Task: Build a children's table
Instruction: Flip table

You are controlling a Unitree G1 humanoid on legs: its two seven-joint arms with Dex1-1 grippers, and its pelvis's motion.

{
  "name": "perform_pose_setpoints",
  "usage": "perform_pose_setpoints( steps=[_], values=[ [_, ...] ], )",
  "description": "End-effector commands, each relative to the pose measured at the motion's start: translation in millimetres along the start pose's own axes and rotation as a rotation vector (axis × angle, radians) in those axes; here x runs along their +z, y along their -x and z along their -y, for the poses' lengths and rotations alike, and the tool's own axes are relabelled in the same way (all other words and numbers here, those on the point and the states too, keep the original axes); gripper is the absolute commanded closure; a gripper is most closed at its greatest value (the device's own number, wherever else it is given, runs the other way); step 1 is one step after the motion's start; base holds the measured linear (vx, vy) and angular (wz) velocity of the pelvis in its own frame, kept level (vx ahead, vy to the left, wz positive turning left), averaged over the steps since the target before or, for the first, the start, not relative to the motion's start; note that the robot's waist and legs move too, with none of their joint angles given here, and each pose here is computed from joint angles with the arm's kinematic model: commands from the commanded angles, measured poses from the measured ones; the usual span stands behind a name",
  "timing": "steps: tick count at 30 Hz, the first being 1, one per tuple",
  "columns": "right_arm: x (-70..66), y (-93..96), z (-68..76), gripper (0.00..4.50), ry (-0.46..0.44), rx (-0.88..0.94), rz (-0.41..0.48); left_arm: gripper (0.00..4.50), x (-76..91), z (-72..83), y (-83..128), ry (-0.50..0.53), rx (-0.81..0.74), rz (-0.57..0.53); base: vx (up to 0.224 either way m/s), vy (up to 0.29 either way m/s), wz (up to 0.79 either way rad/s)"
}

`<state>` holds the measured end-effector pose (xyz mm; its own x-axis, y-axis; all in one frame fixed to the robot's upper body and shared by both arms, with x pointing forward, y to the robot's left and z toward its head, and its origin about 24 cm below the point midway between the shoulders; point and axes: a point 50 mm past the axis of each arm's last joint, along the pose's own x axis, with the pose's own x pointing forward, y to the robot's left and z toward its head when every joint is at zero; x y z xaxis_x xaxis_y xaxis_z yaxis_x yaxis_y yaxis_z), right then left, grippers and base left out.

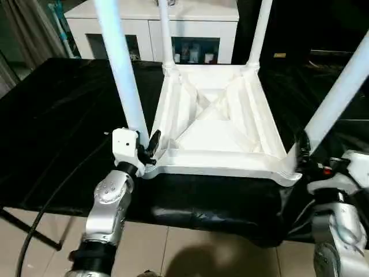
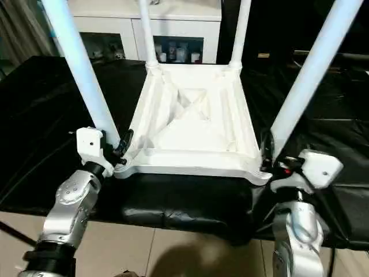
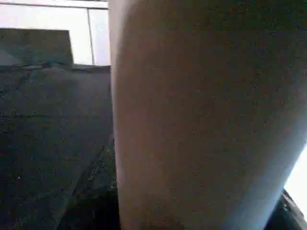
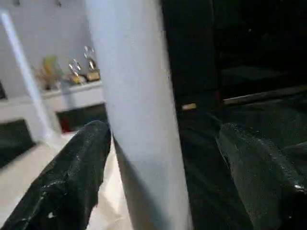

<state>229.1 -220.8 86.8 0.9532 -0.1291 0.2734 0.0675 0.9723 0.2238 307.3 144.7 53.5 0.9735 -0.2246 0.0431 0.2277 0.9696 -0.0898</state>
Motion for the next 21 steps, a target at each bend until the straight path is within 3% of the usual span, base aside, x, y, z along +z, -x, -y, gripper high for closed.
perform_pose_setpoints(
  steps=[1,7,9,12,14,15,17,20,21],
  values=[
    [4.2,5.1,-2.6,0.52,-0.102,0.042,-0.010,2.54,3.9,-5.3,-6,0.125,0.075,0.011,0.000,0.000,0.00],
    [23.1,20.7,-11.6,0.52,-0.344,0.268,-0.027,2.54,-3.0,0.2,-12,0.221,0.110,-0.037,0.000,0.000,0.00],
    [34.1,23.7,-14.7,0.52,-0.462,0.350,-0.012,2.54,-6.0,2.3,-13,0.262,0.129,-0.057,0.000,0.000,0.00],
    [41.2,28.3,-22.4,0.52,-0.538,0.470,-0.039,2.54,-9.5,4.2,-14,0.327,0.161,-0.074,0.000,0.000,0.00],
    [33.1,37.0,-35.6,0.52,-0.491,0.614,-0.189,2.54,-11.3,4.7,-15,0.373,0.193,-0.092,0.000,0.000,0.00],
    [31.2,37.7,-36.6,0.52,-0.484,0.622,-0.207,2.54,-11.4,4.8,-15,0.378,0.196,-0.093,0.000,0.000,0.00],
    [12.9,39.7,-39.9,0.52,-0.428,0.630,-0.338,2.54,-12.1,5.9,-16,0.417,0.218,-0.100,0.000,0.000,0.00],
    [-38.7,26.6,-30.5,0.52,-0.296,0.384,-0.586,2.54,-11.9,7.0,-18,0.492,0.251,-0.107,0.000,0.000,0.00],
    [-42.3,25.4,-29.8,0.52,-0.290,0.360,-0.605,2.54,-11.7,7.2,-18,0.490,0.248,-0.106,0.000,0.000,0.00]
  ],
)
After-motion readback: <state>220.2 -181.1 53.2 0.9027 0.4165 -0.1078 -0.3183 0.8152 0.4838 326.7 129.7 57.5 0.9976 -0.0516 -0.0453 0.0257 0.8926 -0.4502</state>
